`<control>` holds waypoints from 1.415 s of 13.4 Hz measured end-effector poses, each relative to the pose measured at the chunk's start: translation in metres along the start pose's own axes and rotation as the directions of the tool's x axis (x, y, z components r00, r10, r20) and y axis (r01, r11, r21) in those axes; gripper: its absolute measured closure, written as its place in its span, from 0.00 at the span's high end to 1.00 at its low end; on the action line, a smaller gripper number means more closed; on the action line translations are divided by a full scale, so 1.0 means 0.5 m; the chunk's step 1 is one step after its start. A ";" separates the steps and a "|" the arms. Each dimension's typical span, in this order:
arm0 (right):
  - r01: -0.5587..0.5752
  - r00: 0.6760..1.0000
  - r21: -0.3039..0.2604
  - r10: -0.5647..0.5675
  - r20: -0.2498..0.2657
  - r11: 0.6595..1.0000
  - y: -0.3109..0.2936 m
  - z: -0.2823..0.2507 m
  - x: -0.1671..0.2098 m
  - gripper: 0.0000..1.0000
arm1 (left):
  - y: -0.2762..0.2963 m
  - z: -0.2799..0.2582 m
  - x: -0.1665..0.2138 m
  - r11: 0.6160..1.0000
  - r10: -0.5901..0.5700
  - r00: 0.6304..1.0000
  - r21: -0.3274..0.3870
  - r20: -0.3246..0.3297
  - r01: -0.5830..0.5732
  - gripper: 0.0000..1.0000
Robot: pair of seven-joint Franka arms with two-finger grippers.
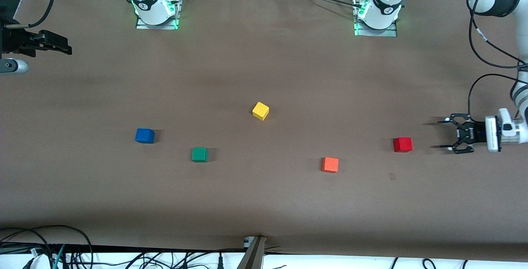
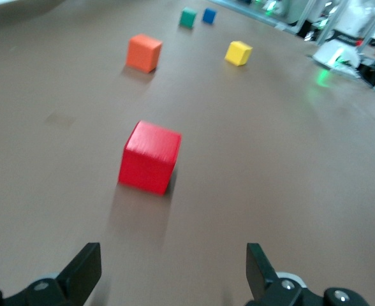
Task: Pass red block to right arm, stack on blue
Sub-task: 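Lower the left gripper down to the red cube, then close the left gripper on the red cube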
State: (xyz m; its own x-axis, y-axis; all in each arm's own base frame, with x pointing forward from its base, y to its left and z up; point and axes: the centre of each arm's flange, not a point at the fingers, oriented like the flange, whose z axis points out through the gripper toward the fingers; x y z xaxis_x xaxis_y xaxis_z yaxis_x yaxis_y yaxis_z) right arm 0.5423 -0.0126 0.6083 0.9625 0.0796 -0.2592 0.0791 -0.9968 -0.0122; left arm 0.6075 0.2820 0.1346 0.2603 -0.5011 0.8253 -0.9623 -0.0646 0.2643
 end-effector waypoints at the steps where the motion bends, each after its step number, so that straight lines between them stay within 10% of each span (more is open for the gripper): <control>1: 0.000 1.000 0.000 0.000 0.000 1.000 0.000 0.000 0.000 1.00 | -0.010 0.024 0.014 0.999 0.049 0.999 -0.015 -0.019 -0.050 1.00; 7: 0.000 1.000 0.000 0.000 0.000 1.000 0.000 0.000 0.000 1.00 | -0.044 0.132 0.023 0.977 0.209 0.965 -0.001 -0.160 -0.212 1.00; 19: 0.004 1.000 0.013 -0.004 -0.003 1.000 -0.003 0.000 0.001 1.00 | -0.054 0.201 -0.016 0.968 0.243 0.947 -0.004 -0.211 -0.250 1.00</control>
State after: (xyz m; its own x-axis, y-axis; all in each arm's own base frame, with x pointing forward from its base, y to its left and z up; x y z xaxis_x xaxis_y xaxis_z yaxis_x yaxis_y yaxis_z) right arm 0.5426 -0.0109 0.6084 0.9630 0.0834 -0.2563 0.0794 -0.9965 -0.0256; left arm 0.6236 0.2010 0.0708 0.0292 -0.3075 0.9511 -0.9965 0.0659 0.0519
